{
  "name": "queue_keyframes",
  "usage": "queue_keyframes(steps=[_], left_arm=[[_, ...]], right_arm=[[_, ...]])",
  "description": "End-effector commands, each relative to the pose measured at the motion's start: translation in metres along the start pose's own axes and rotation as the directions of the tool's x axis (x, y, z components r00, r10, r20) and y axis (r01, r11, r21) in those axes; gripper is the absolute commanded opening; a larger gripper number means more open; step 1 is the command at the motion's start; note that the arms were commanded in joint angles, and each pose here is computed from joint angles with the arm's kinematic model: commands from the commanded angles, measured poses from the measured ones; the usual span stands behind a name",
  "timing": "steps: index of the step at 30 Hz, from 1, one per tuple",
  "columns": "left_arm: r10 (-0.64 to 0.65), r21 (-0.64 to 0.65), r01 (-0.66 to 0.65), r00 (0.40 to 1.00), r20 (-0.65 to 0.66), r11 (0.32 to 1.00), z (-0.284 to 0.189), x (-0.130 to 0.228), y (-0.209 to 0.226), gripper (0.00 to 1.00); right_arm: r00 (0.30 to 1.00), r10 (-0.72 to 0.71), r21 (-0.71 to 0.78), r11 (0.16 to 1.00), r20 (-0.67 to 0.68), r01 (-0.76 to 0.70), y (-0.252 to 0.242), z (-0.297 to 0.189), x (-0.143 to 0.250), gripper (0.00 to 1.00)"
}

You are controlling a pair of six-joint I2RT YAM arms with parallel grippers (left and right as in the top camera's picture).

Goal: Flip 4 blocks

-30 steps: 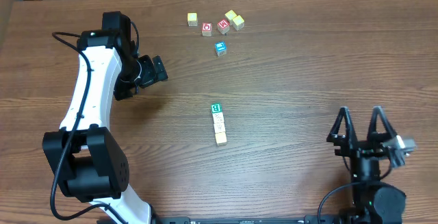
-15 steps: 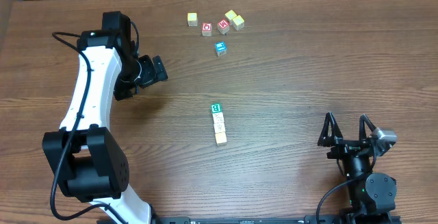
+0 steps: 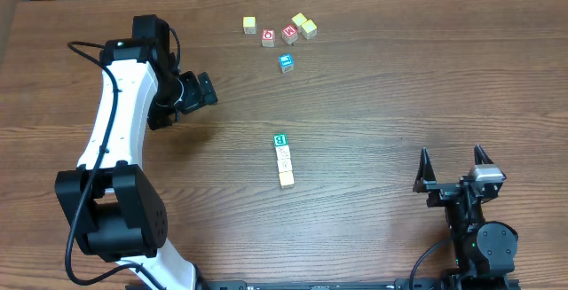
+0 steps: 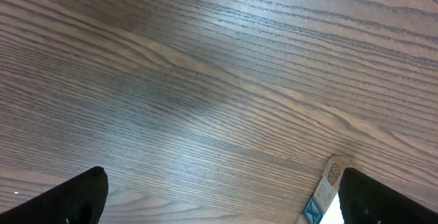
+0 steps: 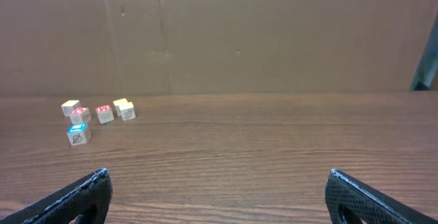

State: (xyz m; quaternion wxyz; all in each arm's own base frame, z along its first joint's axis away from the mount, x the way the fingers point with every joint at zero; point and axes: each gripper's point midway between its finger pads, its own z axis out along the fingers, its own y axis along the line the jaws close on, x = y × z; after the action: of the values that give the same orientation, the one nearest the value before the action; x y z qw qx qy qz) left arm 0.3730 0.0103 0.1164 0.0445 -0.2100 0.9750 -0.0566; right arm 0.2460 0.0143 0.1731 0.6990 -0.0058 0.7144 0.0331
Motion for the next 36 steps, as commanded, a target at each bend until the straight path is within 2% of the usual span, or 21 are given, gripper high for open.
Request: queue_keyframes(steps=[1,17,21,26,30,33,35,36], left_arm=[[0.019,0.003,-0.019,1.0,0.017,1.0,-0.005,-0.001,-0.002,1.0],[0.019,0.003,-0.019,1.0,0.017,1.0,-0.005,-0.001,-0.002,1.0],[0.022,0.015,-0.023,0.999,0.049,1.0,-0.017,-0.002,-0.004,1.0],[0.03,0.062,-0.042,0.982,0.186,0.997,-0.069,0.001,-0.008,1.0],[0.03,0.116,-0.076,0.936,0.352,0.99,-0.132,0.015,-0.01,1.0],[0.022,0.155,-0.109,0.878,0.479,0.982,-0.181,0.034,-0.008,1.0],[0.005,0.19,-0.149,0.798,0.602,0.97,-0.23,0.061,-0.003,1.0],[0.001,0.196,-0.158,0.781,0.625,0.968,-0.238,0.068,-0.001,1.0]], right_arm=[[1.0,-0.022,-0.001,1.0,-0.001,0.022,-0.001,0.0,0.003,1.0],[1.0,-0.022,-0.001,1.0,-0.001,0.022,-0.001,0.0,0.003,1.0],[1.0,-0.022,-0.001,1.0,-0.001,0.022,-0.001,0.0,0.003,1.0],[1.0,-0.022,-0.001,1.0,-0.001,0.022,-0.001,0.0,0.003,1.0],[1.0,-0.022,-0.001,1.0,-0.001,0.022,-0.001,0.0,0.003,1.0],[1.0,-0.022,-0.001,1.0,-0.001,0.022,-0.001,0.0,0.003,1.0],[1.0,-0.022,-0.001,1.0,-0.001,0.022,-0.001,0.0,0.003,1.0],[1.0,-0.022,-0.001,1.0,-0.001,0.022,-0.001,0.0,0.003,1.0]])
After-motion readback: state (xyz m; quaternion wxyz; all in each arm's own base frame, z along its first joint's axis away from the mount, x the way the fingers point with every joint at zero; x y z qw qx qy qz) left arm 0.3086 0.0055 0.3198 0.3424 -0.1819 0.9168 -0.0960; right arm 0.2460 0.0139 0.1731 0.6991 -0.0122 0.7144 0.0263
